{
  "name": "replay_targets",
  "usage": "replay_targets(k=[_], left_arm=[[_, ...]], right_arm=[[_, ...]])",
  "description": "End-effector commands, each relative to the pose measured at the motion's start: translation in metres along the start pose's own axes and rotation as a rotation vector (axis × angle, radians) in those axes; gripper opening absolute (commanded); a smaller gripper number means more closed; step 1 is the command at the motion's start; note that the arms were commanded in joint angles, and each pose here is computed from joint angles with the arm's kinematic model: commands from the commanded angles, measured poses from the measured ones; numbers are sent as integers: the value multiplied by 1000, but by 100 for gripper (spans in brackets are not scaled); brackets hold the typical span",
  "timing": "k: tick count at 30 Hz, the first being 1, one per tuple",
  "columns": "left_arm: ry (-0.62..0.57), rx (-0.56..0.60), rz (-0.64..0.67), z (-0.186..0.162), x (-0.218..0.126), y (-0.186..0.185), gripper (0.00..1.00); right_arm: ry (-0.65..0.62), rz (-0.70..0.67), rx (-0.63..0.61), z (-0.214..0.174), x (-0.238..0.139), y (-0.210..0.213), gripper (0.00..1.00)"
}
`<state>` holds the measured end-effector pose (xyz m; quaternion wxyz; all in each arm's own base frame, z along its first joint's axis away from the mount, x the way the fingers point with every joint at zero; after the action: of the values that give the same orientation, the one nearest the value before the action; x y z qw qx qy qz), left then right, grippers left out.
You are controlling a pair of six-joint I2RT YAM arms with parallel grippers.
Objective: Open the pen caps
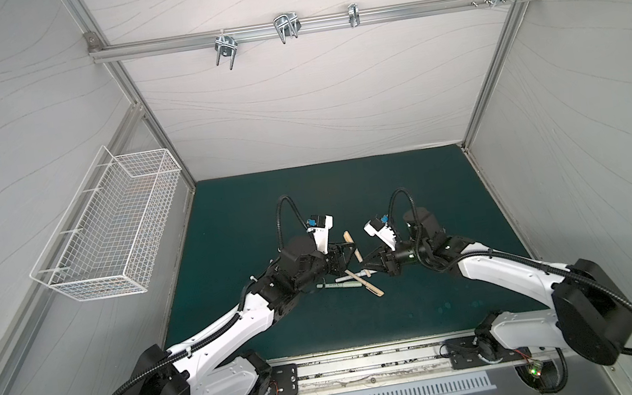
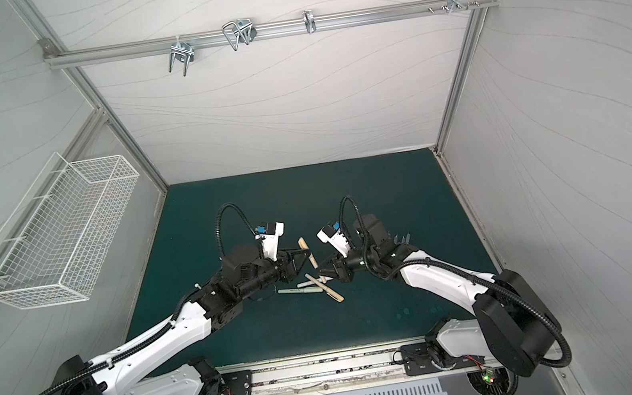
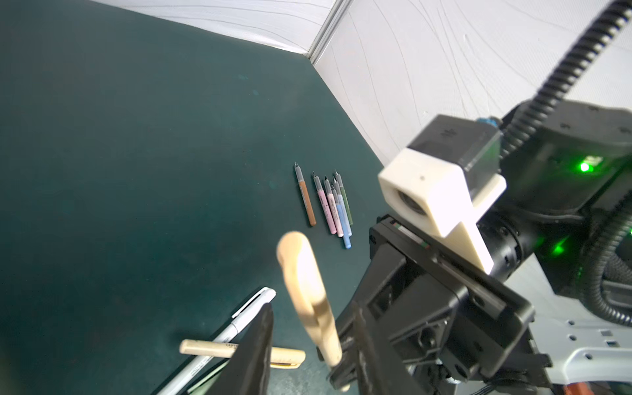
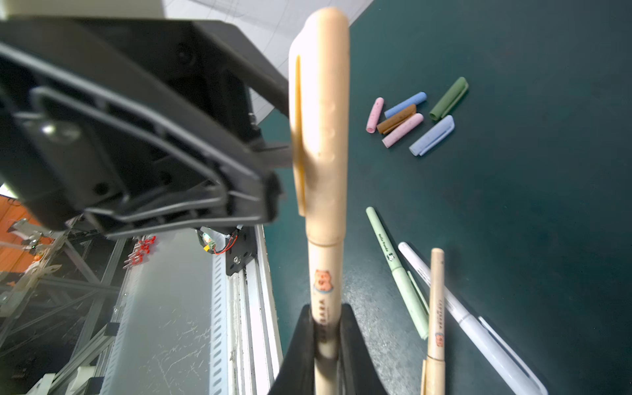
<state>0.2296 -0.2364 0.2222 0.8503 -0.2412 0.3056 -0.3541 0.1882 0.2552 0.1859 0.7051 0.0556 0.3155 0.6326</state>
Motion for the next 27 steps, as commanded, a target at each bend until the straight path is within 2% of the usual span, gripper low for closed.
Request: replay_targets(k=[1,9,22,27], left_arm=[[-35,-24,-58,9,0,-6,34],[-35,-27,-102,10,-1,-9,29],[-16,-48,-127,8,3,-8,3],[-31,-51,-133,9,1,-8,0]], right_arm=[[-3,57,-27,0,5,6,0],[13,105,-35,-1,13,11,0],[-3,98,-49,0,12,14,1],[-48,71,-58,0,8,14,23]])
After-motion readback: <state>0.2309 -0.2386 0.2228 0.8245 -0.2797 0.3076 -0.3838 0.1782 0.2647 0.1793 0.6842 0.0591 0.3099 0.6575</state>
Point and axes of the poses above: each gripper's point midway between its finger pads, its own x axis out along the fingers, its own y axis along the line the jaws close on, z = x × y, the point moved 5 cm from there along -x, back along the fingers, and after that the axes turned 5 degrees about -x, right-handed, at the moved point
